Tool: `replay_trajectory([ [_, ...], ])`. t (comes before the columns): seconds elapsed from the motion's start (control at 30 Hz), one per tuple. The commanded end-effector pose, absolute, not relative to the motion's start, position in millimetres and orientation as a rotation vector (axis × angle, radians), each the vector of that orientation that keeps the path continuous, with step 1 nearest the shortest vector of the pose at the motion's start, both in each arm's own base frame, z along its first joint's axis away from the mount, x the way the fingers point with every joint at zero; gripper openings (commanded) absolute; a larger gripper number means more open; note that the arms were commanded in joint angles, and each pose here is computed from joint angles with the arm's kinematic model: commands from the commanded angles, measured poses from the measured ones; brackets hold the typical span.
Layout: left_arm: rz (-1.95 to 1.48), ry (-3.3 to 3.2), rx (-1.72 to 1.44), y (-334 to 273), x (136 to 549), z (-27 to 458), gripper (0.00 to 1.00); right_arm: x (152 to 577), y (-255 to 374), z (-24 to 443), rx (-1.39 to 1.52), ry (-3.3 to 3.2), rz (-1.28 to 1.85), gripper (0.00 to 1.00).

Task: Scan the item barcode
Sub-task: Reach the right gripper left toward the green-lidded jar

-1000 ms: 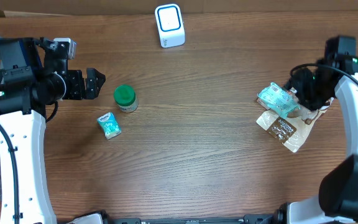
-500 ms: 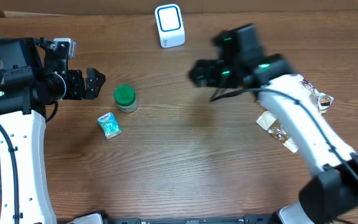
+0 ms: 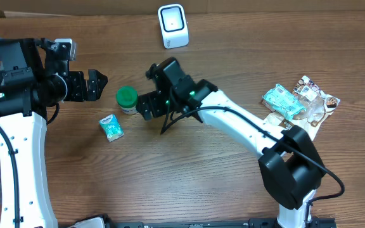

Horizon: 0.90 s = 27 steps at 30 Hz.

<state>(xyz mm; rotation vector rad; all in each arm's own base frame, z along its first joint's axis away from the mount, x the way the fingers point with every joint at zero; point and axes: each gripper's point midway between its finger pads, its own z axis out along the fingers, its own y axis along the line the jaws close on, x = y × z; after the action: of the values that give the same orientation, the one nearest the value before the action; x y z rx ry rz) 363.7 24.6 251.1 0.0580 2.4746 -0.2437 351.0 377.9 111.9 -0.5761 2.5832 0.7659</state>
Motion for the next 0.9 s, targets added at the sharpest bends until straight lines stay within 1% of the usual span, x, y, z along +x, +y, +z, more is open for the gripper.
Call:
replay_trajectory([
  [0.0,-0.242,2.442,0.095,21,366,262,1.0,339,396,107,-0.638,2.569,0.763,0.84],
  [0.07,-0.242,2.442,0.095,21,366,262,1.0,329,405,103,-0.644,2.588,0.774,0.81],
  [0.13,-0.243,2.442,0.096,21,366,262,1.0,321,415,96,-0.576,2.626,0.807,0.74],
  [0.23,-0.242,2.442,0.095,21,366,262,1.0,317,429,84,-0.429,2.676,0.862,0.6],
  [0.27,-0.242,2.442,0.095,21,366,262,1.0,317,433,79,-0.387,2.69,0.876,0.57],
  [0.4,-0.243,2.442,0.096,21,366,262,1.0,316,448,54,-0.242,2.735,0.924,0.52],
  [0.47,-0.243,2.442,0.096,21,366,262,1.0,315,453,46,-0.195,2.745,0.942,0.51],
  [0.67,-0.243,2.442,0.096,21,366,262,1.0,305,482,40,-0.233,2.689,1.019,0.49],
  [0.87,-0.243,2.442,0.096,21,366,262,1.0,303,487,17,-0.193,2.69,0.953,0.45],
])
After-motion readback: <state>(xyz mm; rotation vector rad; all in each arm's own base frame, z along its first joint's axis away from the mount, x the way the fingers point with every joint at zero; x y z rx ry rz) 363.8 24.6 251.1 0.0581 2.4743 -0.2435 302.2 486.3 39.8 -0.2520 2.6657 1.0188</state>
